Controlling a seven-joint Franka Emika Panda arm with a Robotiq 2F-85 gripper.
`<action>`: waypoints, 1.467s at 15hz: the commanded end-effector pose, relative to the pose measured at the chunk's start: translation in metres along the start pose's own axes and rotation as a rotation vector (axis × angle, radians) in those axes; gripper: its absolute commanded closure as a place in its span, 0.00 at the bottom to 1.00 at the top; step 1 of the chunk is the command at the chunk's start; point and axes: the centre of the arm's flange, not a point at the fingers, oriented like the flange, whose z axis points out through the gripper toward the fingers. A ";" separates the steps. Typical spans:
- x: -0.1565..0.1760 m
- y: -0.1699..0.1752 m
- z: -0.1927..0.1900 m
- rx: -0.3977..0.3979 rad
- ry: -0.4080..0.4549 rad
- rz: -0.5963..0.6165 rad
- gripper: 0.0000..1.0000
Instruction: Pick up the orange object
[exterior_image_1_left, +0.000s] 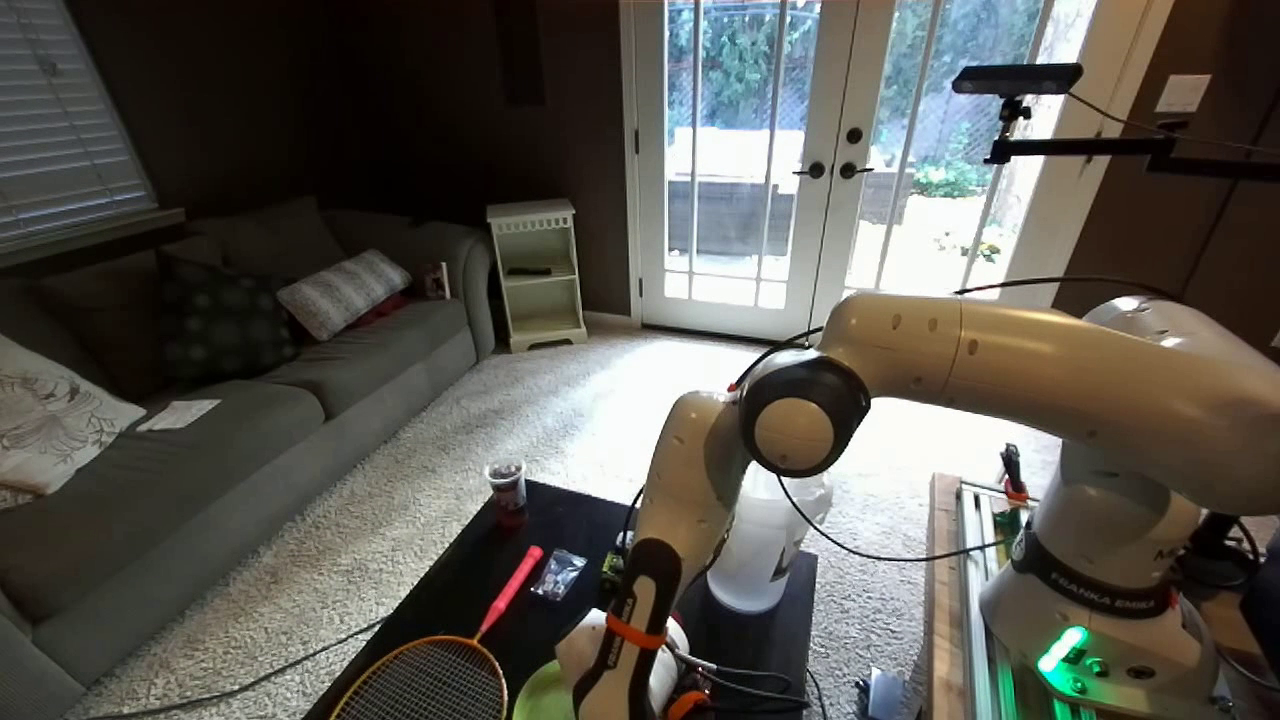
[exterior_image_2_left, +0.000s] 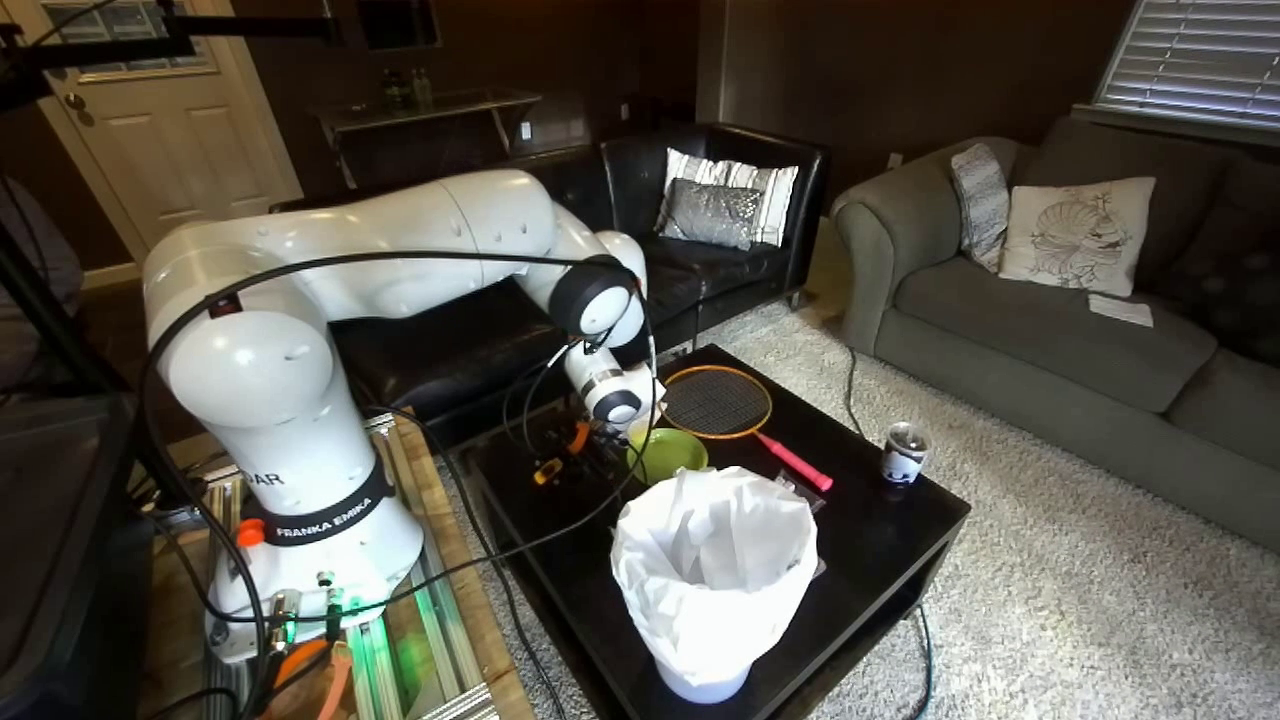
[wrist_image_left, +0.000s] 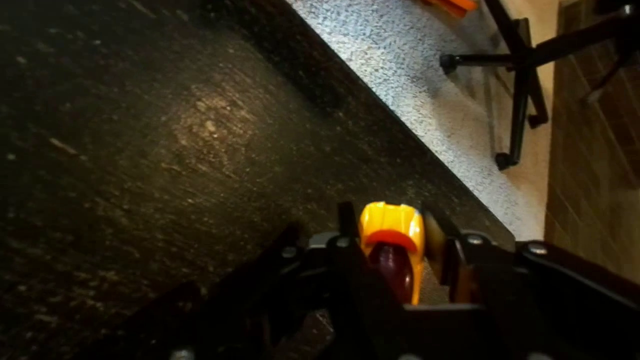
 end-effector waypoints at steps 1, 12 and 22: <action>0.012 0.018 0.021 0.101 0.048 0.045 0.55; 0.013 0.002 0.011 0.111 0.097 0.165 0.00; 0.047 -0.057 0.036 0.027 0.075 0.268 0.00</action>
